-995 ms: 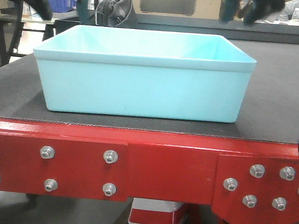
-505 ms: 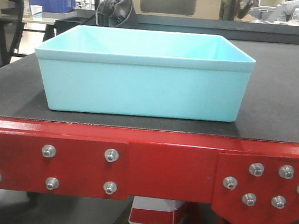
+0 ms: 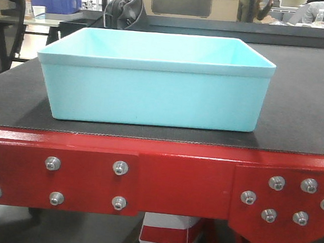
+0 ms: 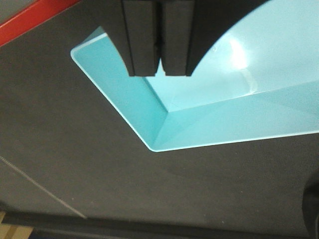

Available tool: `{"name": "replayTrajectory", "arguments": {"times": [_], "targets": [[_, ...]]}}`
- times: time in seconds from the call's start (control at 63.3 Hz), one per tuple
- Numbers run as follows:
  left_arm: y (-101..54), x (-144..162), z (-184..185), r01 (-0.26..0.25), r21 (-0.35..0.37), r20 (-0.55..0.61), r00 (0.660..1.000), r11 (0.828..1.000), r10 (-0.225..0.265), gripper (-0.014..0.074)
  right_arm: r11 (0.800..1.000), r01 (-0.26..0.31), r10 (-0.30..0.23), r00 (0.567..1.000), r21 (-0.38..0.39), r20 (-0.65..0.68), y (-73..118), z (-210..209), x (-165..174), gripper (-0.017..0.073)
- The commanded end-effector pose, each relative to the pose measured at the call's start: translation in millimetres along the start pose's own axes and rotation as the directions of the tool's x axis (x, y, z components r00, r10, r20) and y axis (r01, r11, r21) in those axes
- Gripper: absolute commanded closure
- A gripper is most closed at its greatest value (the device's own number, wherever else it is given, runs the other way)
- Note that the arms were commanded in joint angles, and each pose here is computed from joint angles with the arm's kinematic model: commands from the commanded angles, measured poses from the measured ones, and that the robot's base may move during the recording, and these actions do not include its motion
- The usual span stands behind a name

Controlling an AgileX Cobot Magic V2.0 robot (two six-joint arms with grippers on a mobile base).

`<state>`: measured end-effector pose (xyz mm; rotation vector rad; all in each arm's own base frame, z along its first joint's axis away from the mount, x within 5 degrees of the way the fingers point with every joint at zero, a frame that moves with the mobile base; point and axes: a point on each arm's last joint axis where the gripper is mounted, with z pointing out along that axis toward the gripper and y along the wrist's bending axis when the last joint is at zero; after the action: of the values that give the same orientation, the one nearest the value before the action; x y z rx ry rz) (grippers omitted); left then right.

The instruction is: Fetch blue bin and place on conveyor start

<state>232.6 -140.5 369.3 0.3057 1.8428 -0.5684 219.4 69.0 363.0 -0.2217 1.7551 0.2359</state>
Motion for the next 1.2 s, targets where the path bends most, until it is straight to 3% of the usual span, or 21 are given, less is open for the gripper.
{"name": "replayTrajectory", "arguments": {"times": [0.0,0.253,0.553,1.184], "targets": [[0.7,9,-19,0.011,0.006,0.068,0.998,1.0,-0.012,0.0704,0.999,0.013,-0.01,0.995,-0.029,0.1,1.7,-20,0,0.0725],[5.4,37,-75,0.009,0.018,0.111,0.994,1.0,-0.011,0.0704,1.0,0.008,-0.008,0.99,0.001,0.143,-2.5,-70,2,0.0725],[2.0,27,-122,-0.006,0.052,0.264,0.965,0.999,-0.008,0.0704,1.0,0.002,-0.003,0.966,0.003,0.258,-3.7,-109,-9,0.0725],[1.4,25,-129,-0.008,0.057,0.289,0.957,0.998,-0.009,0.0704,1.0,0.002,-0.003,0.959,0.003,0.284,-4.0,-114,-11,0.0725]]}}
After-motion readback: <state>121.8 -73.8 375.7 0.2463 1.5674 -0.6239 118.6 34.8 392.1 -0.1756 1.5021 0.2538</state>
